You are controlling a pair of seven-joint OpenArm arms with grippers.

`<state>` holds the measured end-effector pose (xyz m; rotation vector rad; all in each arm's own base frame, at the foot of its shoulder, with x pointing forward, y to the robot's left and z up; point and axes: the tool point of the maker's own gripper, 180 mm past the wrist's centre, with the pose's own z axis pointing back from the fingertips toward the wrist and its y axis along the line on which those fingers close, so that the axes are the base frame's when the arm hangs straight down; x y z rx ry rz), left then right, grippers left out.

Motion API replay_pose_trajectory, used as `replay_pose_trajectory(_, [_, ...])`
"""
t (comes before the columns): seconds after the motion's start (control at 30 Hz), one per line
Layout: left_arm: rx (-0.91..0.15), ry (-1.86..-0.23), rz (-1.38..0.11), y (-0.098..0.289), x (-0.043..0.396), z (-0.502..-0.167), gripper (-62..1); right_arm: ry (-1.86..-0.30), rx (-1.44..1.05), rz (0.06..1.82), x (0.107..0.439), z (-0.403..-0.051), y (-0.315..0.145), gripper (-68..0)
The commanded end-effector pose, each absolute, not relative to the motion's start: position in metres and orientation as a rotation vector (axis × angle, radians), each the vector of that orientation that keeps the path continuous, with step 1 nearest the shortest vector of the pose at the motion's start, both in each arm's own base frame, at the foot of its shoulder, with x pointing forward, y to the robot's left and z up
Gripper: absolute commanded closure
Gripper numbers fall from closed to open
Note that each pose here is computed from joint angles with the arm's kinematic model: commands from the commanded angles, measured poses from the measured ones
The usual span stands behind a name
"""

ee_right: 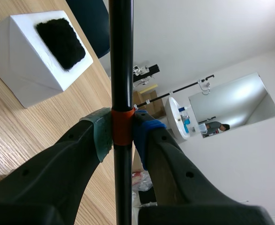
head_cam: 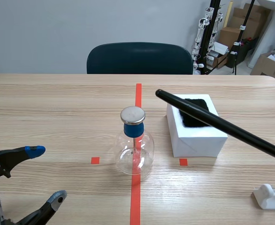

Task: Do the electroscope experiment. pick up the black charging rod

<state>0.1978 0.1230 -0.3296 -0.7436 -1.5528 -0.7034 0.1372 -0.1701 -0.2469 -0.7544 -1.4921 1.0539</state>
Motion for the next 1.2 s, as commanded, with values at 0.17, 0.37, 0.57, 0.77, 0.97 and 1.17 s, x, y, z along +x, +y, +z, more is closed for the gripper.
replay_pose_trajectory(0.17, [-0.743, -1.588, -0.698, 0.1263, 0.2013, -0.3213, -62.3, -1.539, -0.776, 1.066, 0.1406, -0.2353, -0.1678, 0.1])
replay_pose_trajectory(0.37, [-0.743, -1.588, -0.698, 0.1263, 0.2013, -0.3213, -62.3, -1.54, -0.776, 1.067, 0.1405, -0.2352, -0.1676, 0.1])
replay_pose_trajectory(0.57, [-0.743, -1.588, -0.698, 0.1263, 0.2013, -0.3213, -62.3, -1.54, -0.776, 1.066, 0.1406, -0.2351, -0.1677, 0.1])
replay_pose_trajectory(0.77, [-0.743, -1.588, -0.698, 0.1263, 0.2013, -0.3213, -62.3, -1.54, -0.776, 1.066, 0.1406, -0.2352, -0.1677, 0.2])
replay_pose_trajectory(0.97, [-0.743, -1.588, -0.698, 0.1263, 0.2013, -0.3213, -62.3, -1.54, -0.776, 1.066, 0.1406, -0.2352, -0.1677, 0.2])
replay_pose_trajectory(1.17, [-0.743, -1.588, -0.698, 0.1263, 0.2013, -0.3213, -62.3, -1.54, -0.776, 1.066, 0.1406, -0.2352, -0.1677, 0.2])
